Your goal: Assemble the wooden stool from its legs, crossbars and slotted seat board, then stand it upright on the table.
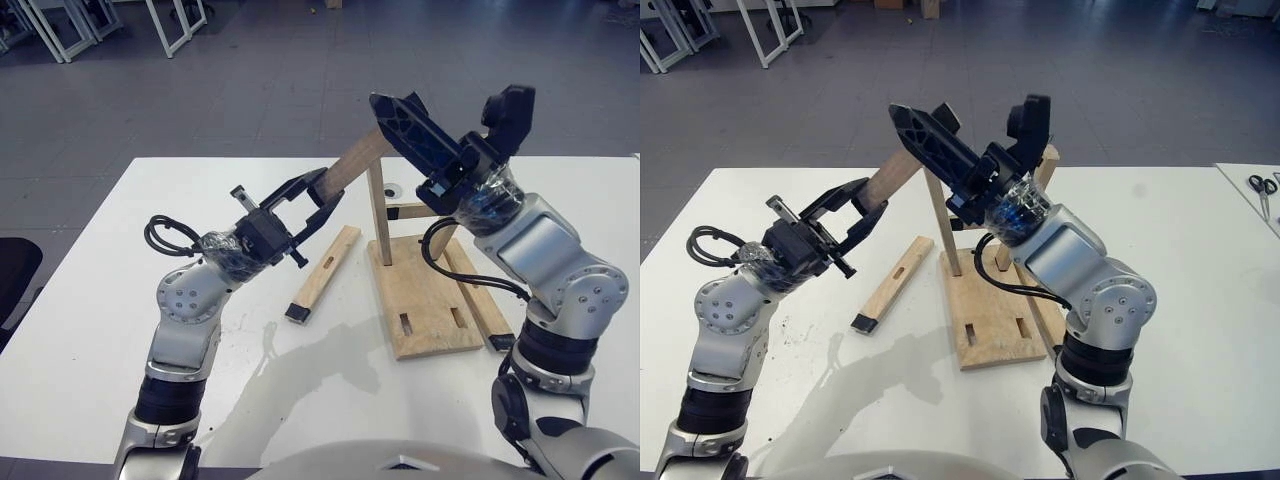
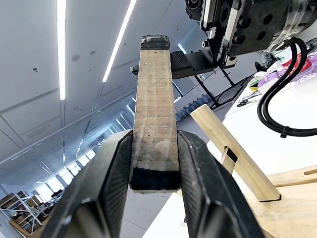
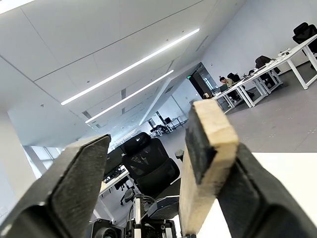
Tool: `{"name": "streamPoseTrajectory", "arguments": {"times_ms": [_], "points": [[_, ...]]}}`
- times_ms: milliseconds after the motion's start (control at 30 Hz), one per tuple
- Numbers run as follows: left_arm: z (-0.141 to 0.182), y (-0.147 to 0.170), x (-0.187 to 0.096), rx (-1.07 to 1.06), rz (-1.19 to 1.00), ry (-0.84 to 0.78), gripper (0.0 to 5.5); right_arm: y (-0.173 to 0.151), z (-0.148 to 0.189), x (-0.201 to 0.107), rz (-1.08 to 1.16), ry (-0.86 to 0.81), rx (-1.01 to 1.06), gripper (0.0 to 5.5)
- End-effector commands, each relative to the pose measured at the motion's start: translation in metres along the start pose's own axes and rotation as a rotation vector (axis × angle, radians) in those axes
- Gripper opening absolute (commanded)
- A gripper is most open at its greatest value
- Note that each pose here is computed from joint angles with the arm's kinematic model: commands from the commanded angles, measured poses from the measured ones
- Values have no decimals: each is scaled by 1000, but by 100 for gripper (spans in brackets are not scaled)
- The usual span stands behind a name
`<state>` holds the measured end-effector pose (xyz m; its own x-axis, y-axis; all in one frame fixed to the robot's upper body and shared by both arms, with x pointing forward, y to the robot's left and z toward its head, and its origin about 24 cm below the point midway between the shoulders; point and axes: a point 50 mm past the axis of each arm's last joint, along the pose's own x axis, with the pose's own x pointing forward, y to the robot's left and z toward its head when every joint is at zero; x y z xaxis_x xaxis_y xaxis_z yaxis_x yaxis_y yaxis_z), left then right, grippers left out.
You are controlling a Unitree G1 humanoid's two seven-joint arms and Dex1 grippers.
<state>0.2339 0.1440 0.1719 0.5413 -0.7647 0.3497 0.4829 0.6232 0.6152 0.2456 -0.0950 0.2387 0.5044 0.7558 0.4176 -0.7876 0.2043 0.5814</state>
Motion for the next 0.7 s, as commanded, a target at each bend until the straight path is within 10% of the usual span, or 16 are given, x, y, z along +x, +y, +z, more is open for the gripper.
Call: {"name": "streamPoseTrajectory", "arguments": {"times_ms": [33,433,700], "points": [[-5,2,-4,26,-4,31,132,0,1,-2,3,1,24,266],[0,3,0,1,-1,-8,132,-24,-2,-12,-161,49,-36,55],[-4,0,-2,7,-17,37,212,-23,14,-10,-153,-33,-32,41]]}}
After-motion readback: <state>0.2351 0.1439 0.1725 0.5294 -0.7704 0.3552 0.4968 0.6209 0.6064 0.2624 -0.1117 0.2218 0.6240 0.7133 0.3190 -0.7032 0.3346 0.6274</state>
